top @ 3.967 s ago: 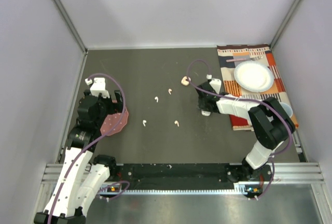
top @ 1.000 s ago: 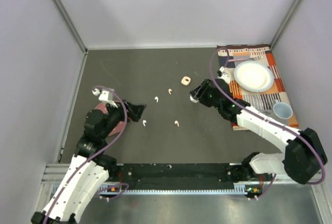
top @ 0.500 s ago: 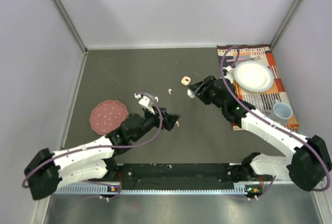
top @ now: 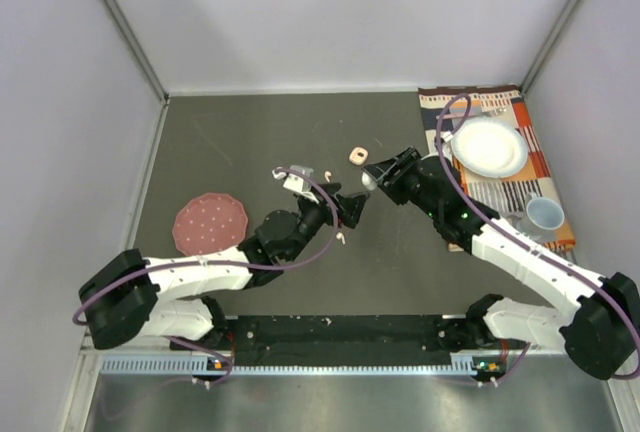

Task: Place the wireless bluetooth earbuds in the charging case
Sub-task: Pick up the charging case from the center of the board.

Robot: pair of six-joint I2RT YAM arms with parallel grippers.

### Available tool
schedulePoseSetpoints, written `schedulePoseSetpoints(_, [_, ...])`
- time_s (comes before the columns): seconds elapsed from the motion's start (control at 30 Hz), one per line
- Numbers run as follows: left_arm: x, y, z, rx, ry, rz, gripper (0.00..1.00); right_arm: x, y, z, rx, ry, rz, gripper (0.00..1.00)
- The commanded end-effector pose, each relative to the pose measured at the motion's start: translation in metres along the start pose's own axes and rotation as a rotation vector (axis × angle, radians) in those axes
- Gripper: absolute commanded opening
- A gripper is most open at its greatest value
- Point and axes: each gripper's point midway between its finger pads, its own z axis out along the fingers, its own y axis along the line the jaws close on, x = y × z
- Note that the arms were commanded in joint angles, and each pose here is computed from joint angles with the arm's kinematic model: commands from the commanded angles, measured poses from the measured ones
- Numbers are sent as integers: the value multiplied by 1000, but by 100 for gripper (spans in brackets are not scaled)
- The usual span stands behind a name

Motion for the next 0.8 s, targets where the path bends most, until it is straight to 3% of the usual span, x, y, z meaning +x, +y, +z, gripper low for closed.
schedulePoseSetpoints(0.0, [-28,-22,16,41,-99,-31,91,-2,22,-8,-82,-7,19,22])
schedulePoseSetpoints(0.3, [-14,-19,26,10,-87,-41,88,0,30,-9,-116,12,23,22])
schedulePoseSetpoints(0.53, [-19,-16,36,-22,-133,-48,73,4,29,-9,-122,31,21,22])
schedulePoseSetpoints(0.77, [-22,-15,44,-39,-171,-54,73,6,29,-8,-124,38,21,22])
